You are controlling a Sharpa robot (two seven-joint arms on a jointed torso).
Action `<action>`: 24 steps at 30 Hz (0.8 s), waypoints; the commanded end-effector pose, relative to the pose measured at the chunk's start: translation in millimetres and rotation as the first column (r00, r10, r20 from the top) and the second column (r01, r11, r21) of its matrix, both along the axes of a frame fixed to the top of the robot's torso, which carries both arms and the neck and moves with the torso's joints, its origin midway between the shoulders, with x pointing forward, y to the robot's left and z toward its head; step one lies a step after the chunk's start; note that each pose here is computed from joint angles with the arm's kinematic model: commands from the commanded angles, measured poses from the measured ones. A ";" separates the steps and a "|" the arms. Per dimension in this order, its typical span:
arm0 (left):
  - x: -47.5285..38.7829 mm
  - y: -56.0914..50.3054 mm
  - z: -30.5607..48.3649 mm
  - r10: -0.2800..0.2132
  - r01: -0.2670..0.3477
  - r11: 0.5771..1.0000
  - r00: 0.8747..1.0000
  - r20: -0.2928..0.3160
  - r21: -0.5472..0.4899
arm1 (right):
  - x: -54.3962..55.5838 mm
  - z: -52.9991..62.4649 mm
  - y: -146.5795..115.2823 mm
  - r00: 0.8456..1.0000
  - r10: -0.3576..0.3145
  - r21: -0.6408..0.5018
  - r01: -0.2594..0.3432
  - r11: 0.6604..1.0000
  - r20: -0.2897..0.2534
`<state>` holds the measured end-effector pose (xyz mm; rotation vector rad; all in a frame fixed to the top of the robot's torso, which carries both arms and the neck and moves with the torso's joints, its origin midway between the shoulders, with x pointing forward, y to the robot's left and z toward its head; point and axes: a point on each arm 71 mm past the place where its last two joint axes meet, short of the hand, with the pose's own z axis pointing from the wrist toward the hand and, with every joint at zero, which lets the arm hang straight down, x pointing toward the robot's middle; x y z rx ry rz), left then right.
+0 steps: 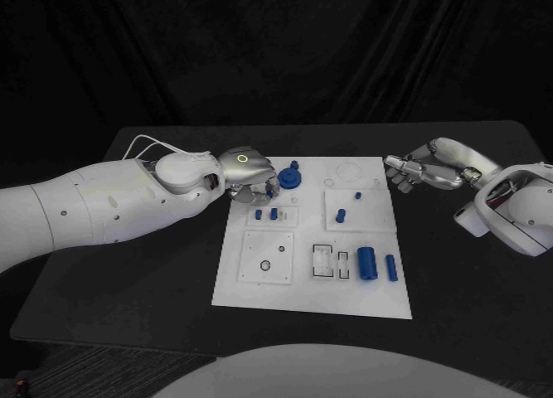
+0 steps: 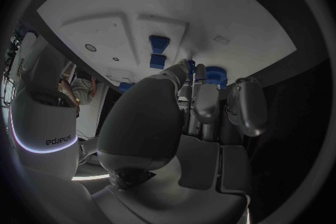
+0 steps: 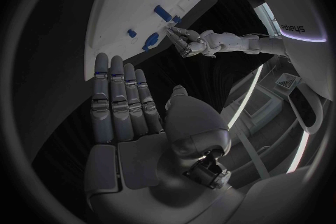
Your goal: Assemble the parts on the task board
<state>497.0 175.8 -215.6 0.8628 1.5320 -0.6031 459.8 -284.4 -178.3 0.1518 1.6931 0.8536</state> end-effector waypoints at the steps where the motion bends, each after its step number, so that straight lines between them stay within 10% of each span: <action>1: -1.9 0.6 -4.0 -0.002 0.002 1.000 1.000 -0.018 0.015 | 0.0 -2.3 -0.7 1.000 -0.014 -0.013 0.013 1.000 -0.018; 24: -1.8 -2.2 -4.4 -0.006 0.006 1.000 1.000 -0.017 0.012 | 0.2 -3.5 -0.7 0.999 -0.018 -0.018 0.017 1.000 -0.031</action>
